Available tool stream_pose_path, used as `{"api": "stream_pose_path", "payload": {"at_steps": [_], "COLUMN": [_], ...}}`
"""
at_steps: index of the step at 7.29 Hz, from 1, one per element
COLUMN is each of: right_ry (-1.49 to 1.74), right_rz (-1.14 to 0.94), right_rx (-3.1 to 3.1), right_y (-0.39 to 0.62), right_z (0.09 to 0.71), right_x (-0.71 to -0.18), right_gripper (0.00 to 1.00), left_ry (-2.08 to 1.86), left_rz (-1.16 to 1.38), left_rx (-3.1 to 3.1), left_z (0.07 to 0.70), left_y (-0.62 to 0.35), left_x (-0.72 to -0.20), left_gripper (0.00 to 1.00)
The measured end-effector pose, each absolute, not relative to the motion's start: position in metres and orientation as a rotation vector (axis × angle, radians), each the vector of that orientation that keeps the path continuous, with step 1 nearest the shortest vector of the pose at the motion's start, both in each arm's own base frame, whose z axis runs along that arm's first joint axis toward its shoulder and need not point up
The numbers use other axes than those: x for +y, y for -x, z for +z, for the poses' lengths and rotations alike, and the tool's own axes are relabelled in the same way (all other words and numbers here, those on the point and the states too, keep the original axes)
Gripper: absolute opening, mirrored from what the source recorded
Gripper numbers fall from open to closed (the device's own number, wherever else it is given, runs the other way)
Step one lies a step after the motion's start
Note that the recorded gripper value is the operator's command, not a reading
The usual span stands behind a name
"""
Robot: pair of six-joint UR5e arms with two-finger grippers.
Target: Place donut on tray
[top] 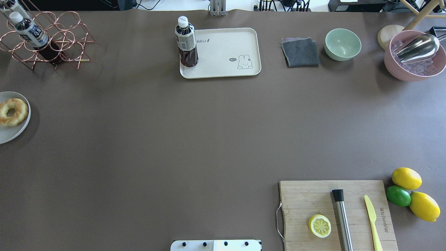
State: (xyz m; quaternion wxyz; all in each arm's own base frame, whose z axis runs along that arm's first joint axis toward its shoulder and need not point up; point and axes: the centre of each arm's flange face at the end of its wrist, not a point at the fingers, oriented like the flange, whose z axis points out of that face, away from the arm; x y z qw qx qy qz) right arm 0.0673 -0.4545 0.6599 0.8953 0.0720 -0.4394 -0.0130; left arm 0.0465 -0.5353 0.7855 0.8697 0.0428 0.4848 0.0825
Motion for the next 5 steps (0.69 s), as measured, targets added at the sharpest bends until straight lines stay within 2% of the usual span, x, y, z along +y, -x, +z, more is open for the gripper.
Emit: {"api": "stream_pose_path", "payload": {"at_steps": [5], "right_ry": [-0.14], "right_rz": [0.023], "right_rx": [-0.921], "right_y": [-0.06], "right_z": [0.639], "right_x": [-0.46], "right_gripper": [1.0], "left_ry": [-0.121], "left_rz": [-0.039], "left_rx": [1.093], "left_z": [0.656], "left_y": [-0.048], "left_x": [-0.525], "left_gripper": [0.0]}}
